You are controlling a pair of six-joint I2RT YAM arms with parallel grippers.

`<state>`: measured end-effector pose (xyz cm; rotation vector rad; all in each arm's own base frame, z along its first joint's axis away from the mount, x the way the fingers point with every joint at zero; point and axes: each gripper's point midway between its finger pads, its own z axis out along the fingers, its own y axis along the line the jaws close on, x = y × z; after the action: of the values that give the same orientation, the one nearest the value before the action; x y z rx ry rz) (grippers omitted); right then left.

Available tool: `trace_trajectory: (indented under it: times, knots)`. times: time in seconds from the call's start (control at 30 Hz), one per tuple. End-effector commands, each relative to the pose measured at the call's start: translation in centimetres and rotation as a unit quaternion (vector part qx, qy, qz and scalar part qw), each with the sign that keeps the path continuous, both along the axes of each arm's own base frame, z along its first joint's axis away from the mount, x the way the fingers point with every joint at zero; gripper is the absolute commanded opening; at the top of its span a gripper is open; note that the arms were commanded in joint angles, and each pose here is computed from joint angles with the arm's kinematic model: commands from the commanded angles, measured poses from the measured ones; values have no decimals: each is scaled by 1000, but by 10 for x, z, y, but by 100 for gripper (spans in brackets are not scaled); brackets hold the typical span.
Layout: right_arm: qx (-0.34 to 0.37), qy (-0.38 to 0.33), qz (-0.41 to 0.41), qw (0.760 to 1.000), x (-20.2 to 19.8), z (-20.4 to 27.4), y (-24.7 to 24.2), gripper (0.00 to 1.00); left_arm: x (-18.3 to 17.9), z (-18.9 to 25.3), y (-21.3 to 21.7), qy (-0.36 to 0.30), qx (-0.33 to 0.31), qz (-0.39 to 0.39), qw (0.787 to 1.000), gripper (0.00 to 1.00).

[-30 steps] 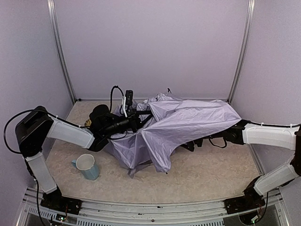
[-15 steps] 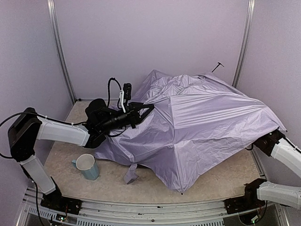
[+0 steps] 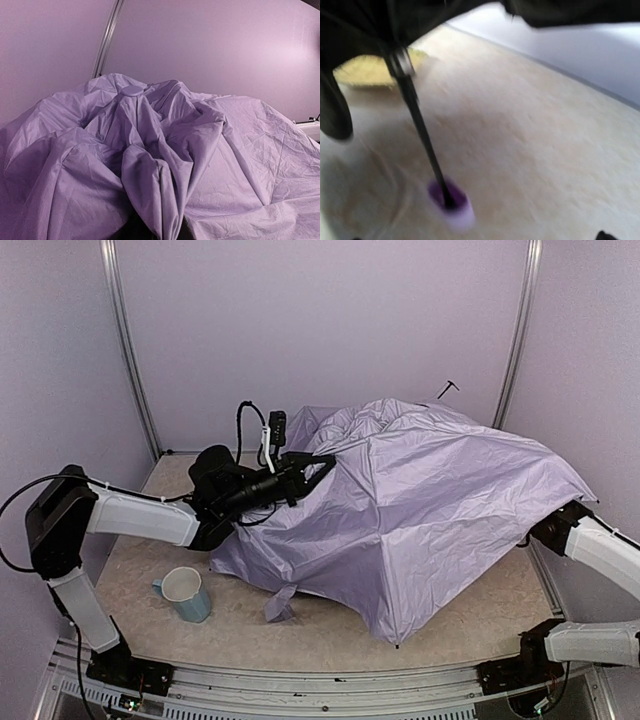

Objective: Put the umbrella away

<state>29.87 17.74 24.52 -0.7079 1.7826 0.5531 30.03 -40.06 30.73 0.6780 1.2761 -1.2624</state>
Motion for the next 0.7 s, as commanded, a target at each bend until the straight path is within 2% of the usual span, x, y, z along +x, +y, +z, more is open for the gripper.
trace_trajectory:
  times: [0.0, 0.1, 0.27, 0.37, 0.47, 0.57, 0.67]
  knots:
    - [33, -57, 77, 995, 4, 35, 52, 100, -17, 20, -33, -37, -31, -38, 998, 0]
    - [1, -39, 140, 989, -4, 15, 90, 100, -18, 12, -44, -8, -44, -69, 997, 0]
    - [-17, -8, 212, 977, -12, -13, 124, 100, -4, -8, -41, 28, -36, -62, 997, 0]
    - [-36, 22, 209, 977, -2, -33, 128, 100, 0, -13, -37, 39, -41, -63, 996, 0]
    - [-40, 50, 207, 976, 0, -48, 129, 98, 13, -3, -23, 53, -77, -52, 994, 0]
    - [-32, 41, 174, 983, 6, -53, 123, 96, 25, 14, -8, 64, -110, -52, 991, 0]
    - [-13, 31, 142, 989, 12, -53, 116, 91, 24, 20, -5, 61, -113, -62, 990, 0]
